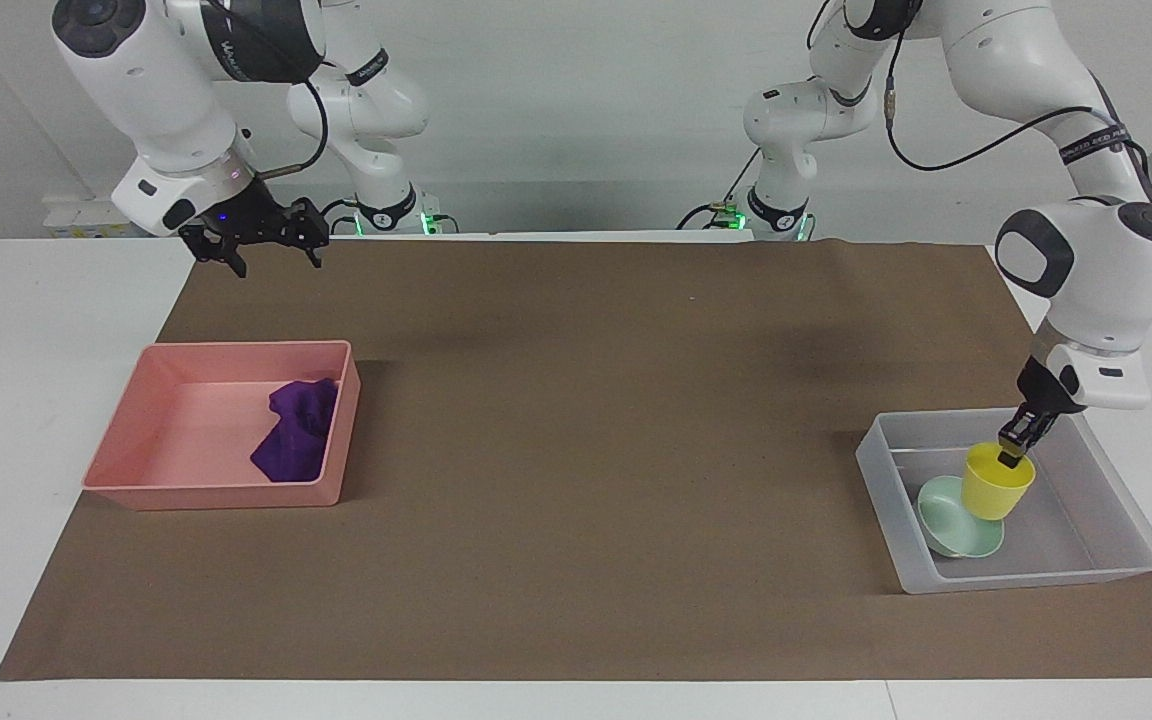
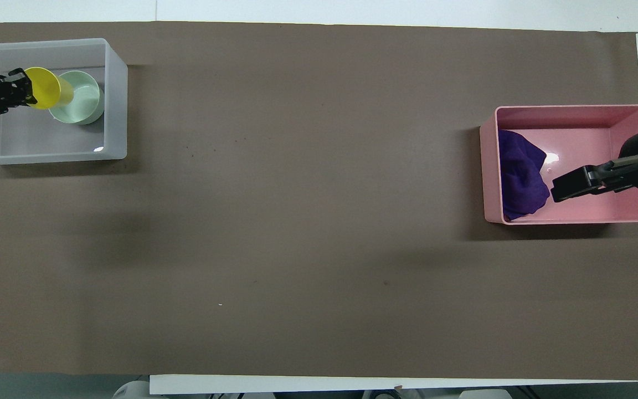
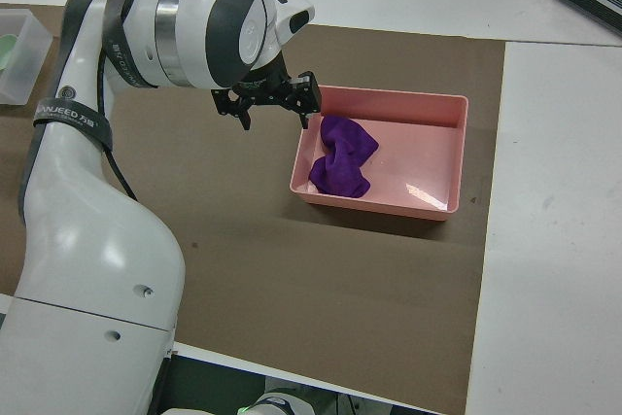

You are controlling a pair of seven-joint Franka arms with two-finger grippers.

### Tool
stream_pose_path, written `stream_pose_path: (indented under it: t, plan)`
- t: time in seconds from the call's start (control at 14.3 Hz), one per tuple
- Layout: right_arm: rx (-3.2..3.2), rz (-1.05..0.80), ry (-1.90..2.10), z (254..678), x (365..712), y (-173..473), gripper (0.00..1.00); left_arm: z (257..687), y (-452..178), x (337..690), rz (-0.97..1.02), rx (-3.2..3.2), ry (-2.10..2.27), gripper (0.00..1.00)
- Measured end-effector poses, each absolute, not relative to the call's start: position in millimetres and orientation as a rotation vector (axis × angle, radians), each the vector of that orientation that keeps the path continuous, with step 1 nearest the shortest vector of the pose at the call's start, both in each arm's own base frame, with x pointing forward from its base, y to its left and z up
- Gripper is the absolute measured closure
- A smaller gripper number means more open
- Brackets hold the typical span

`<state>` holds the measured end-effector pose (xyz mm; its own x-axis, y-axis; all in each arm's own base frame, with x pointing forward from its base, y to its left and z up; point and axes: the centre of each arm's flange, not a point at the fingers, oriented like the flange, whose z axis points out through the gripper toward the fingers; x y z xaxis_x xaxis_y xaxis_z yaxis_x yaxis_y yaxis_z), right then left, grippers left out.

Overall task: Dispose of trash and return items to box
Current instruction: 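Carry the yellow cup into the clear box with the left gripper, then open the left gripper and release the cup into the bowl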

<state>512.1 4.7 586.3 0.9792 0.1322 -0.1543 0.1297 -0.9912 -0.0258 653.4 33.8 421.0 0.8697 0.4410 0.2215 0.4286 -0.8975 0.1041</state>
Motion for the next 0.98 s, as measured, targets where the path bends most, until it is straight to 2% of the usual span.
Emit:
stream_pose_path:
  t: [0.21, 0.35, 0.56, 0.7, 0.84, 0.98]
  plan:
    - [-3.110, 0.240, -0.206, 586.6, 512.4, 5.0, 0.00, 404.2, 32.4, 655.1, 0.334, 2.995, 0.694, 0.96]
    - [-3.110, 0.239, -0.208, 586.6, 512.4, 5.4, 0.00, 402.6, 32.7, 655.3, 0.330, 2.995, 0.695, 0.78]
    - [-3.110, 0.239, -0.208, 586.7, 512.5, 5.6, 0.00, 408.5, 33.1, 656.6, 0.343, 2.992, 0.695, 0.44]
    - [-3.110, 0.239, -0.205, 586.7, 512.5, 4.5, 0.00, 434.5, 31.2, 656.2, 0.326, 2.998, 0.692, 0.21]
    - [-3.110, 0.239, -0.205, 586.7, 512.5, 4.5, 0.00, 482.6, 25.7, 648.1, 0.241, 3.021, 0.682, 0.01]
    - [-3.110, 0.238, -0.205, 586.7, 512.5, 4.5, 0.00, 530.0, 17.9, 633.2, 0.187, 3.045, 0.656, 0.00]
